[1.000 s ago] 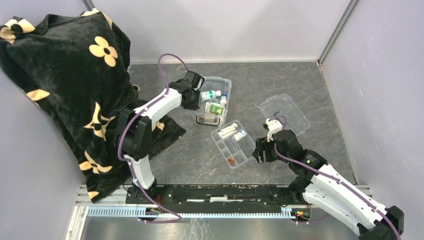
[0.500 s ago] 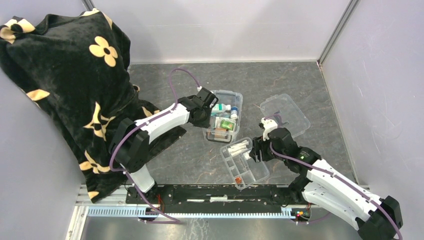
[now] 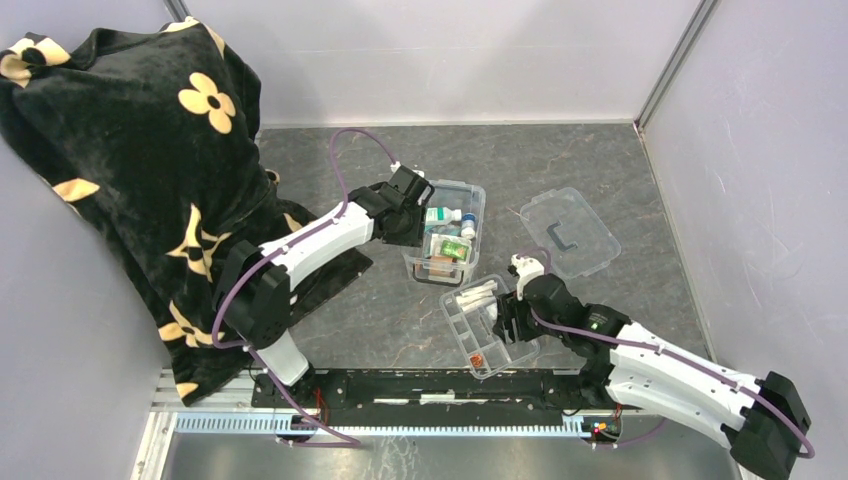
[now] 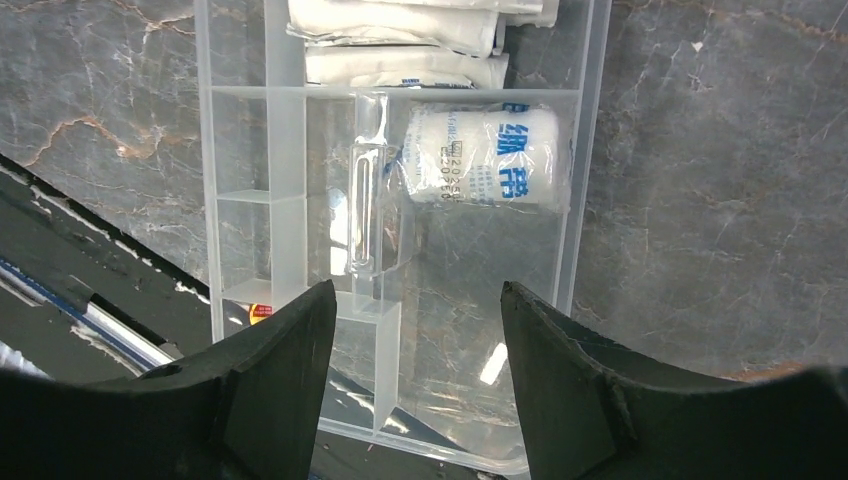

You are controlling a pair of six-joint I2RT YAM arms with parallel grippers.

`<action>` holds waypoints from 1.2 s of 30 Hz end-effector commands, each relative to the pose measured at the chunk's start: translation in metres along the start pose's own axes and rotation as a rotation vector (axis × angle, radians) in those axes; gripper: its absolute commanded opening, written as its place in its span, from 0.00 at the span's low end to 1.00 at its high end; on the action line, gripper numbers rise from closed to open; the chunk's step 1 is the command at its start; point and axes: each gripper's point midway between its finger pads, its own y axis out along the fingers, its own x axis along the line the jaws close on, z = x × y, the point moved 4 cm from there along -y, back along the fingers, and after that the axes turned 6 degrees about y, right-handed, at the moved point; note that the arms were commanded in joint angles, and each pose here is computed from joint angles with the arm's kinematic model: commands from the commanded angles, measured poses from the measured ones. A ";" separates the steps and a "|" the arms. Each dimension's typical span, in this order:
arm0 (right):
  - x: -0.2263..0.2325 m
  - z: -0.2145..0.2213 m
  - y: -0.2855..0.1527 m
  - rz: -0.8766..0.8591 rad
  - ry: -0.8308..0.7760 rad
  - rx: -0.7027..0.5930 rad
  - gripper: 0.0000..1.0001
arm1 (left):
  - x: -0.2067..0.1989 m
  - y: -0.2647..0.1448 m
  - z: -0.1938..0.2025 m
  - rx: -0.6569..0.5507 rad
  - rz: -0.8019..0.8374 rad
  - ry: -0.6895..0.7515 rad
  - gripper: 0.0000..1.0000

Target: Organize the medicine kit

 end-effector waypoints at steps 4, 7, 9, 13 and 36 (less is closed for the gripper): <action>0.010 -0.006 0.010 -0.023 0.030 -0.044 0.67 | -0.017 -0.024 -0.024 -0.093 0.127 -0.034 0.51; 0.018 -0.004 0.016 -0.063 0.031 -0.034 0.65 | -0.016 -0.022 -0.020 -0.083 0.123 -0.031 0.51; 0.018 -0.003 0.019 -0.053 0.025 -0.022 0.63 | -0.015 -0.021 -0.018 -0.080 0.122 -0.031 0.51; 0.018 0.000 0.024 -0.039 0.006 0.002 0.58 | -0.013 -0.023 -0.018 -0.086 0.117 -0.022 0.51; 0.031 -0.010 0.039 0.043 -0.073 -0.017 0.48 | 0.001 -0.024 -0.017 -0.080 0.112 -0.025 0.51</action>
